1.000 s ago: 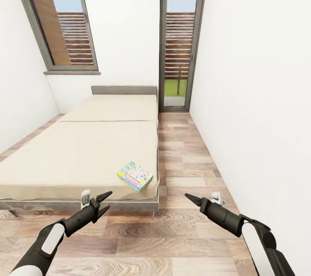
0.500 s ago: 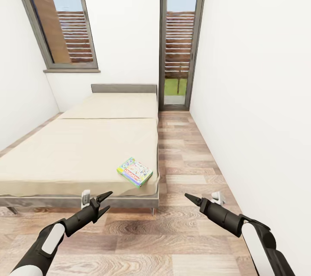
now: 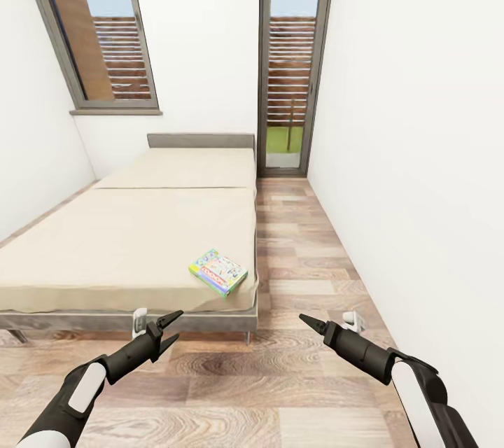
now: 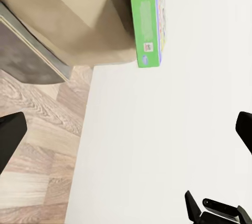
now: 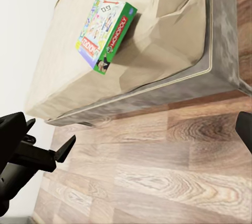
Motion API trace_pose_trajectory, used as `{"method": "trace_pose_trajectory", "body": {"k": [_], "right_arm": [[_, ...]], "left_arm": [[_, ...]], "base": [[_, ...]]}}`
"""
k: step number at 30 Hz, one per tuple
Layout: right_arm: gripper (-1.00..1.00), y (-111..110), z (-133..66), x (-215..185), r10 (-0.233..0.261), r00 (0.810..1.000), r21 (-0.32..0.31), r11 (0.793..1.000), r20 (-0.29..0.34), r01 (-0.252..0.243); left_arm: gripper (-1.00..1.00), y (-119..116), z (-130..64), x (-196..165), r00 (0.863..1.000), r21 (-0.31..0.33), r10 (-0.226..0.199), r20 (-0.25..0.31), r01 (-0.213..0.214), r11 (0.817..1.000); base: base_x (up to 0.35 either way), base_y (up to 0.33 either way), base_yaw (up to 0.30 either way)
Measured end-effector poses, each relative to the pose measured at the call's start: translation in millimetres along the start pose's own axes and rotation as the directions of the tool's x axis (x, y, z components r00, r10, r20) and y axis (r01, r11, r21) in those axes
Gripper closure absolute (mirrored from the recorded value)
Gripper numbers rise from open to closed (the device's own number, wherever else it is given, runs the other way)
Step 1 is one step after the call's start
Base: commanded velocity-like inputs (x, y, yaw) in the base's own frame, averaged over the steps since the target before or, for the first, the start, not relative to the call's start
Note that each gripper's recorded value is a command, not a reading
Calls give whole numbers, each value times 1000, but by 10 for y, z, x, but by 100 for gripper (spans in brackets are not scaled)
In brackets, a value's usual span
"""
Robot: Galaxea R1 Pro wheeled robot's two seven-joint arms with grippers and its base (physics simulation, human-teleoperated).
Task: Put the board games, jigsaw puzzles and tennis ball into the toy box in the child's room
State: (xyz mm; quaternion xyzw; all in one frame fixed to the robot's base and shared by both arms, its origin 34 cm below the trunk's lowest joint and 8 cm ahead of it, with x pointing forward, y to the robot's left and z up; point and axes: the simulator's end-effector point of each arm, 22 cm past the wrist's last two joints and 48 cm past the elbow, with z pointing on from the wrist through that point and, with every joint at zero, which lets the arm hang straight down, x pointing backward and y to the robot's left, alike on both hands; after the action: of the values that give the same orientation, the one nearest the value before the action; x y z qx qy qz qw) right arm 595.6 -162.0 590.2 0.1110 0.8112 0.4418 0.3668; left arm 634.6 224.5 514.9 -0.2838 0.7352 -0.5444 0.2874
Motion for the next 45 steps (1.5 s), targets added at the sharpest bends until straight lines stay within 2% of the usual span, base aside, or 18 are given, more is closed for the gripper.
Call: {"method": "trace_pose_trajectory", "body": {"k": [18,31,45], "right_arm": [[-100,3,2,3,0,1000,-1,1000,-1,0],[-100,6,3,4,0,1000,-1,1000,-1,0],[-100,4,3,4,0,1000,-1,1000,-1,0]], "left_arm": [[-100,-4,3,2,1000,1,0,0,0,1000],[-100,1,2,4,1000,-1,0,-1,0,1000],[-100,3,0,0,1000,-1,0,0,0,1000]], "base": [[2,-2,0],[102,-118,0],[21,-20,0]]}}
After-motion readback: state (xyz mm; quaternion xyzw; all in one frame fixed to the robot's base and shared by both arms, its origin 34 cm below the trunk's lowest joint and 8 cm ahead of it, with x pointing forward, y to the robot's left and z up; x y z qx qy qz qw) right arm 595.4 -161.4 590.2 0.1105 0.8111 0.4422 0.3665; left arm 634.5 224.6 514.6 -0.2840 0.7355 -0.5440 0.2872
